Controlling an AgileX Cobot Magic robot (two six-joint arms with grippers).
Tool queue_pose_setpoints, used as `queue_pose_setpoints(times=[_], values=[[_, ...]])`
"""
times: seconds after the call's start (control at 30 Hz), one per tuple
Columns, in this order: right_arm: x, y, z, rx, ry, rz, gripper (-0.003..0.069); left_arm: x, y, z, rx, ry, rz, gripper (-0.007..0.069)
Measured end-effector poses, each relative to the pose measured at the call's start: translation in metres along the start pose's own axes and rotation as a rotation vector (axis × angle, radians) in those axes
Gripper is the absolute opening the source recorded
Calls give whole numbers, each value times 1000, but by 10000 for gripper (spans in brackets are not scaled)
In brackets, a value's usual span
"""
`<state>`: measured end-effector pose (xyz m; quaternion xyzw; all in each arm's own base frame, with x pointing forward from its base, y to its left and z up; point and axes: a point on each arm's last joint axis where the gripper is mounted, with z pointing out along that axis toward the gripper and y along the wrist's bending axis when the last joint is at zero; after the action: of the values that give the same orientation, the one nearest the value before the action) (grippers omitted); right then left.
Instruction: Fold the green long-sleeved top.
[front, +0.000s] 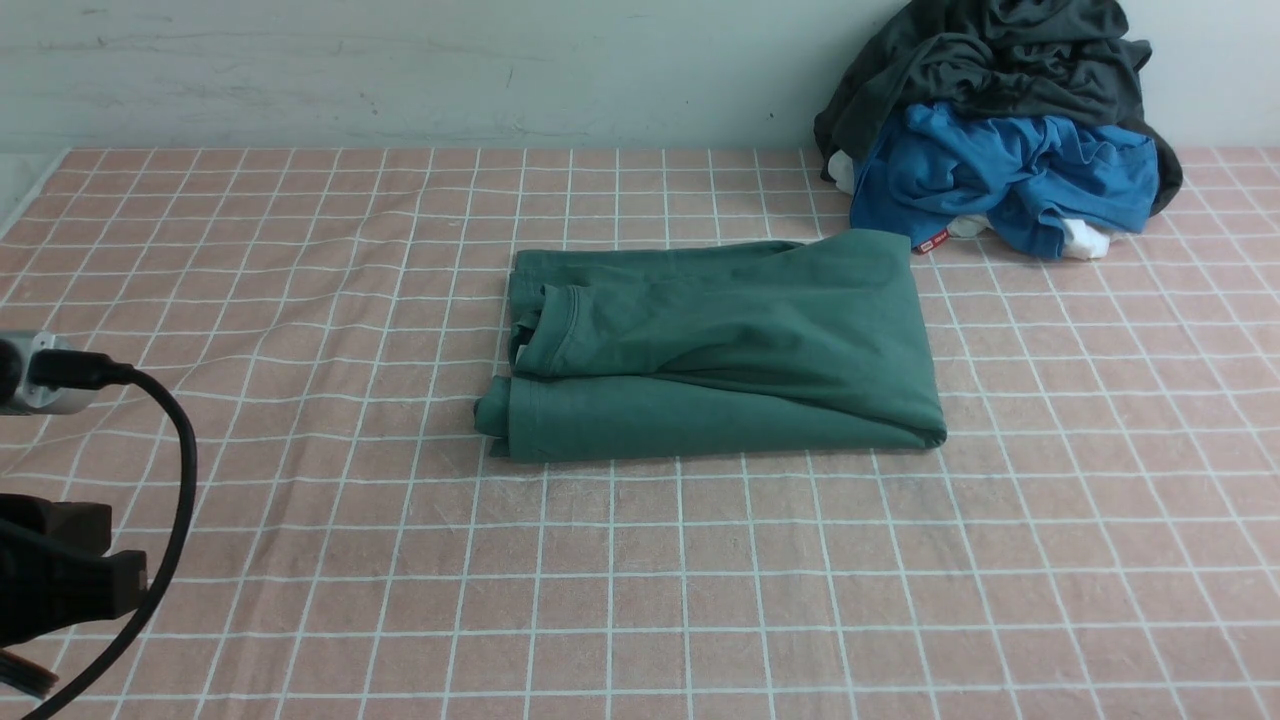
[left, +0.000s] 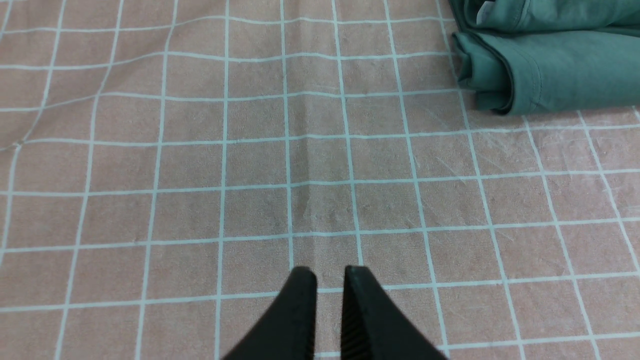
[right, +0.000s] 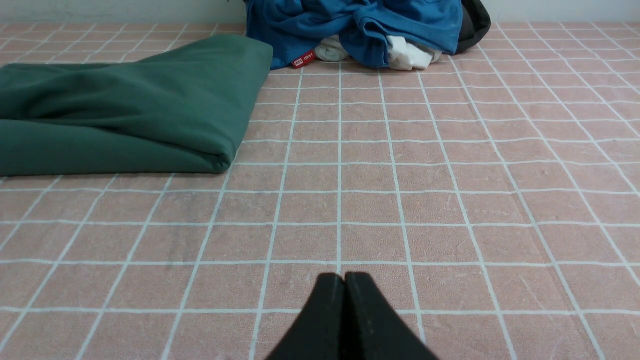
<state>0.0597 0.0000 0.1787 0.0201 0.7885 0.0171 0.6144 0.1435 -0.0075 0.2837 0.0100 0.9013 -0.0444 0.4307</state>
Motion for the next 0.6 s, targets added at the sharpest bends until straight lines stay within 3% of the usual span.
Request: queue_pose_setpoints(times=[0.17,0.33,0.5,0.6], values=[[0,0,0,0,-1,1,-13,10,-7,-12,37,-52,42,69],[0,0,0,0,-2,1,-13,50,-10,-39,77,-197,70,69],[0,0,0,0,-3,1,-13,89,-7,-40,73,-310,84,69],[0,0,0,0,-4,1,-13,112,-1,-26,36,-489,102,69]])
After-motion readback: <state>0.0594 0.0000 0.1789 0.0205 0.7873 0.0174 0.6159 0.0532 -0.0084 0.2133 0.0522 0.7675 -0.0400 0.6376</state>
